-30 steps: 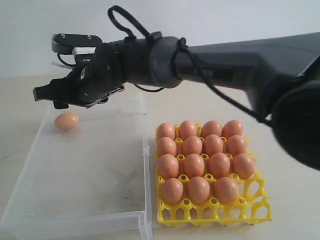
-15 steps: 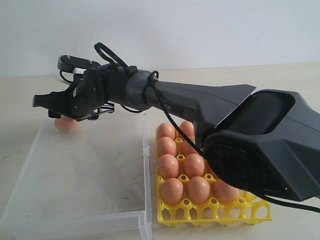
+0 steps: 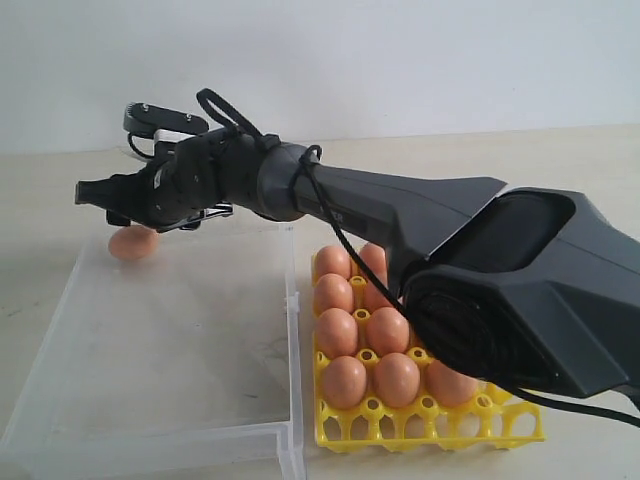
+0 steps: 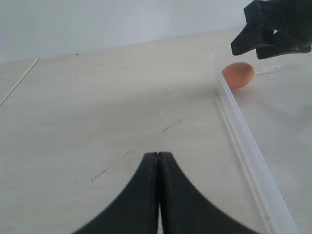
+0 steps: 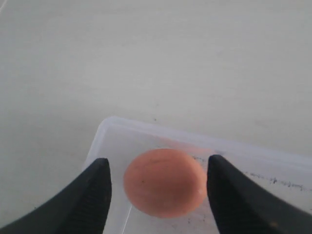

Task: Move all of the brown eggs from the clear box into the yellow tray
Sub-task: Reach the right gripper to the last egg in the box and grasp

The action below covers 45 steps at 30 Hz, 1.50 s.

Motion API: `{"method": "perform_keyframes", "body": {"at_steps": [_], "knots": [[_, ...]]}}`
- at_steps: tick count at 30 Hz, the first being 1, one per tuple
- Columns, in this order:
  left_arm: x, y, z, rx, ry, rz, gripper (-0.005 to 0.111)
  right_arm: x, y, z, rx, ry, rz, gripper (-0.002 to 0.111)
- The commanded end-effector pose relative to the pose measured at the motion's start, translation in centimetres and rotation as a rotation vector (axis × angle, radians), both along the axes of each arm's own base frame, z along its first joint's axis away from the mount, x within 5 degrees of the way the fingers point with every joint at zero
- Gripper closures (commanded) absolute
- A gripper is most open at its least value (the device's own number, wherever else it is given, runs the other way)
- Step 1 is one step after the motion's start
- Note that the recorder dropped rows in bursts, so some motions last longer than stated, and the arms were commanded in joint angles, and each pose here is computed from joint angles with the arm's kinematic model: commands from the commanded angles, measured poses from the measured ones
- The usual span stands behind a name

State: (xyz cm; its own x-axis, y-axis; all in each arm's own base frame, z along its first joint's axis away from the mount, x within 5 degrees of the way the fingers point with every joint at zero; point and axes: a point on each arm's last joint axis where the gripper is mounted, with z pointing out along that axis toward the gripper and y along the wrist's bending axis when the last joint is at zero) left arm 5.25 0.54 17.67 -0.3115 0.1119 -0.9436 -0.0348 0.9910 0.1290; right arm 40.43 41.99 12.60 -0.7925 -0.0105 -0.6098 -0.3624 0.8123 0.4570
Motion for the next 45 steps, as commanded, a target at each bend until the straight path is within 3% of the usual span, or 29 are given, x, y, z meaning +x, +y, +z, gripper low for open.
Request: {"method": "perform_keyframes", "body": {"at_steps": [1,7,12,17,24,27,32,35,38,45], "knots": [[0.0,0.0,0.2,-0.006,-0.019,-0.006,0.107,0.4,-0.1,-0.6,0.009,-0.008,-0.007,0.052],[0.0,0.0,0.2,-0.006,-0.019,-0.006,0.107,-0.2,0.2,-1.8,-0.047,-0.002,0.064,0.053],[0.0,0.0,0.2,-0.006,-0.019,-0.006,0.107,-2.8,0.8,-2.0,-0.236,0.028,0.259,0.053],[0.0,0.0,0.2,-0.006,-0.019,-0.006,0.107,-3.5,0.6,-0.2,-0.349,-0.032,0.375,0.053],[0.0,0.0,0.2,-0.006,-0.019,-0.006,0.107,-3.0,-0.4,5.3,-0.449,-0.228,0.406,0.053],[0.0,0.0,0.2,-0.006,-0.019,-0.006,0.107,-2.9,-0.3,5.9,-0.521,-0.368,0.555,0.053],[0.0,0.0,0.2,-0.006,-0.019,-0.006,0.107,-4.2,0.4,3.4,-0.721,-0.562,0.973,0.053],[0.0,0.0,0.2,-0.006,-0.019,-0.006,0.107,-4.7,1.3,2.3,-0.689,-0.700,1.155,0.053],[0.0,0.0,0.2,-0.006,-0.019,-0.006,0.107,-4.5,2.1,1.6,-0.627,-0.765,1.118,0.053],[0.0,0.0,0.2,-0.006,-0.019,-0.006,0.107,-3.4,2.6,-0.5,-0.629,-0.851,1.022,0.053]]}}
